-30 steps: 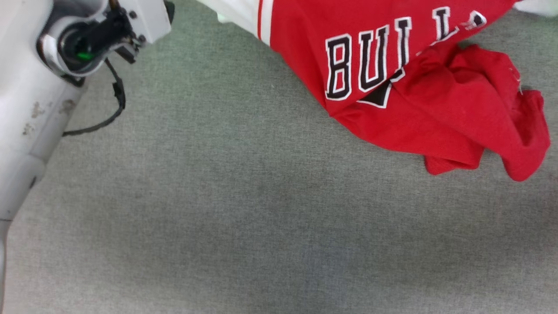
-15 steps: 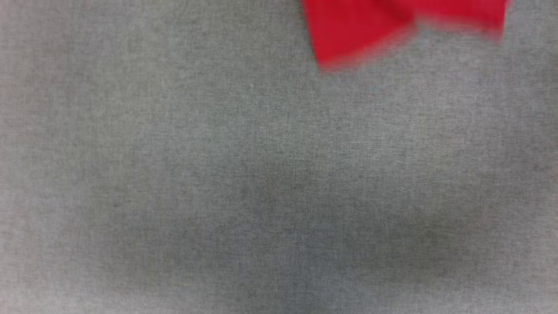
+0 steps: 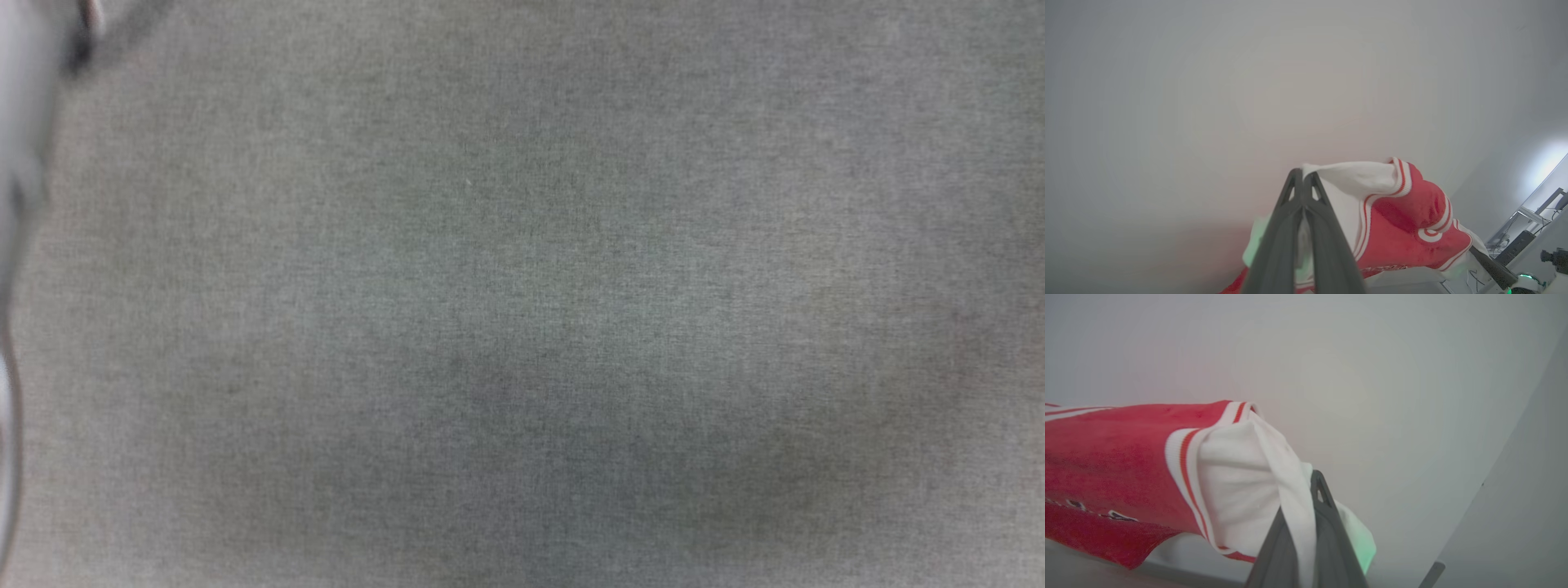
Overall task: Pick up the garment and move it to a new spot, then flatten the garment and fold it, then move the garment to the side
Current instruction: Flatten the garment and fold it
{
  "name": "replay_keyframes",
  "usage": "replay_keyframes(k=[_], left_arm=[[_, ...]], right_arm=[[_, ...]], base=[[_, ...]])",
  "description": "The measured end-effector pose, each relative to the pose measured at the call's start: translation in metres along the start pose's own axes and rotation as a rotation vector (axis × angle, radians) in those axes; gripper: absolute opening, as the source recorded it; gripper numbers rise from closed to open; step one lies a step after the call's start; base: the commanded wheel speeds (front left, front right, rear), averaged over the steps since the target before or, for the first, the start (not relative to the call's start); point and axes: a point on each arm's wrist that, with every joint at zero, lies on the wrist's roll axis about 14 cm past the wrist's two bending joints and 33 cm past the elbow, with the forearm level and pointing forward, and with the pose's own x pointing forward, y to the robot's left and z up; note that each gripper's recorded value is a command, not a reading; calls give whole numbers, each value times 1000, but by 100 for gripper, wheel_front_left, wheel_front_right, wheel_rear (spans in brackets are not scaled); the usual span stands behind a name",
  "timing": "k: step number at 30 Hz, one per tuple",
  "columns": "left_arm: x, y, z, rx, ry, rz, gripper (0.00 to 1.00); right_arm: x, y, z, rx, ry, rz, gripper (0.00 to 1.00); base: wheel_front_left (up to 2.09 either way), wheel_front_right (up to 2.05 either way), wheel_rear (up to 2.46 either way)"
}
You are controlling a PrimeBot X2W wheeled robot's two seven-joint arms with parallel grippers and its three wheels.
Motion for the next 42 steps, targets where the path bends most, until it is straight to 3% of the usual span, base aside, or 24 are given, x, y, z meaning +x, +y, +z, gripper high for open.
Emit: replay_keyframes(k=[3, 4, 6, 11, 20, 29, 42], left_arm=[[-29, 8, -38, -70, 89, -4, 0], [-29, 8, -38, -70, 89, -4, 0], [-68, 7, -80, -159, 186, -12, 0], [-147, 10, -125, -235, 300, 25, 0], [-259, -8, -142, -371, 408, 92, 0], [-335, -21, -130, -400, 485, 144, 0], [-386, -15, -167, -373, 677, 200, 0]], right_arm=[[-27, 7, -47, 17, 121, 45, 0], [-27, 7, -47, 17, 121, 45, 0], [-65, 8, -86, 40, 244, 89, 0], [-136, 15, -128, 80, 431, 170, 0], [-249, 18, -140, 156, 667, 245, 0], [-338, 23, -133, 222, 855, 282, 0], [-382, 22, -151, 239, 1002, 289, 0]], base=[[0, 0, 0], [0, 0, 0], [0, 0, 0], [0, 0, 0], [0, 0, 0], [0, 0, 0], [0, 0, 0]])
